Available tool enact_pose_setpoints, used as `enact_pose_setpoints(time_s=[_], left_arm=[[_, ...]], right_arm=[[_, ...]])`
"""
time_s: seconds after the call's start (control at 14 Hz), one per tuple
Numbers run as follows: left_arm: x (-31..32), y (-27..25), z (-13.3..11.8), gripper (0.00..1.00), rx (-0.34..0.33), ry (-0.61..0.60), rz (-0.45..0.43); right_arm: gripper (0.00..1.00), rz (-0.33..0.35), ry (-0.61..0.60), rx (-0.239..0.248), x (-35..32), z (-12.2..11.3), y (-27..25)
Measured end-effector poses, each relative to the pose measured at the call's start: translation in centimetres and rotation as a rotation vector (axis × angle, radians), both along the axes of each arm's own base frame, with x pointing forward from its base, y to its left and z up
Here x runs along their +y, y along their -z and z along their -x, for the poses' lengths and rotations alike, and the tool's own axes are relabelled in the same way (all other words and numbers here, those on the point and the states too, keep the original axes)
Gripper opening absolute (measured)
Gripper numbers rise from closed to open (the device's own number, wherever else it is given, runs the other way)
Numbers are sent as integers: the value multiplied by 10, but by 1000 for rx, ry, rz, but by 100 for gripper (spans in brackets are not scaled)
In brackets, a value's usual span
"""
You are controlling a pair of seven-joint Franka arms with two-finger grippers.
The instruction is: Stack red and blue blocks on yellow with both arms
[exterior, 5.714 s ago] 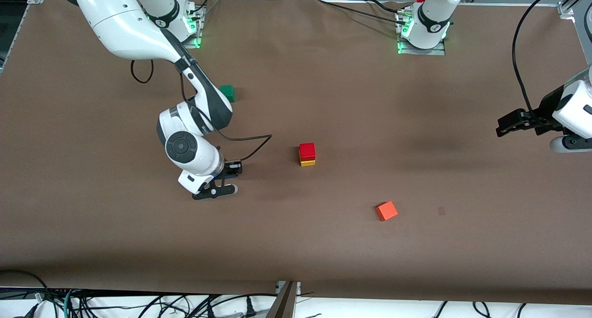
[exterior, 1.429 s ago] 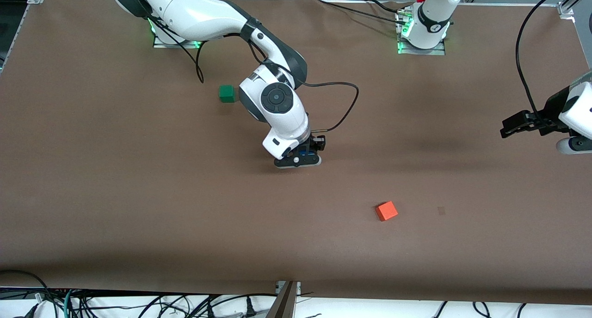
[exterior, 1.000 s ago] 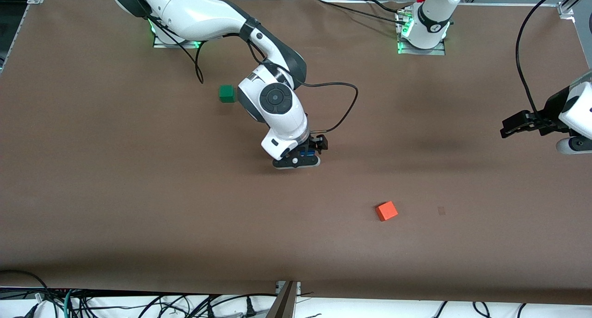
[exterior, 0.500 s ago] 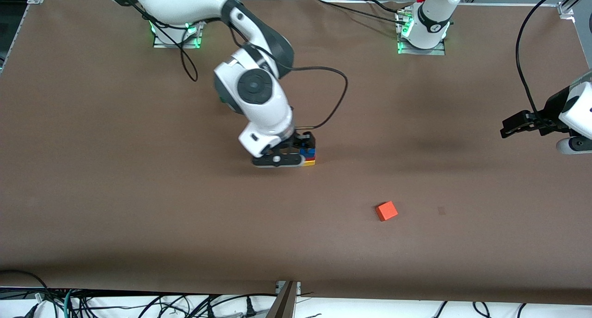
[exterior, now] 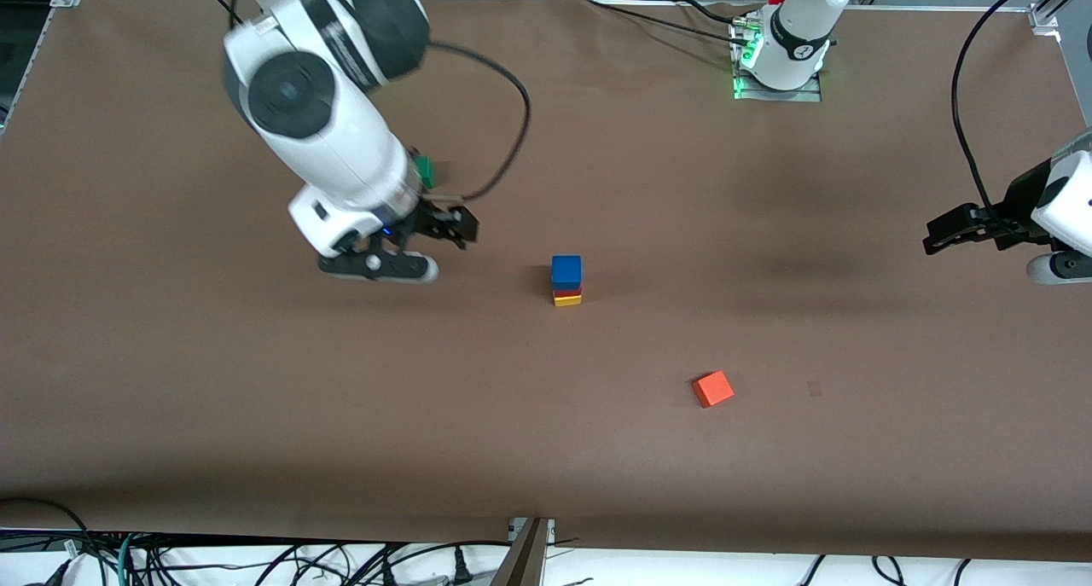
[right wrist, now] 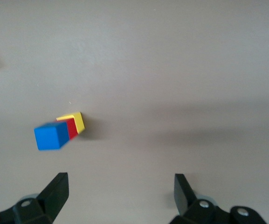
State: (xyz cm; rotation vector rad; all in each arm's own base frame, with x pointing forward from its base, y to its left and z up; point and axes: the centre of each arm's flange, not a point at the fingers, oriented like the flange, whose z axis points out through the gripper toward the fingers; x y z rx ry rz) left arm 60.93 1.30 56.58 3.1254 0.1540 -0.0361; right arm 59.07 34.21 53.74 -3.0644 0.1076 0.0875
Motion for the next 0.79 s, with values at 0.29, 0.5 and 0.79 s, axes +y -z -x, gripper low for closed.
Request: enact_pose_setpoints(time_s=[0.29, 0.5, 0.79], left_arm=[[0, 0, 0, 100, 0, 0, 0], [0, 0, 0, 100, 0, 0, 0], [0, 0, 0, 100, 0, 0, 0]], right_arm=[[100, 15, -44, 3, -88, 33, -40], [100, 23, -89, -1, -147, 57, -57], [100, 21, -117, 16, -199, 74, -72]])
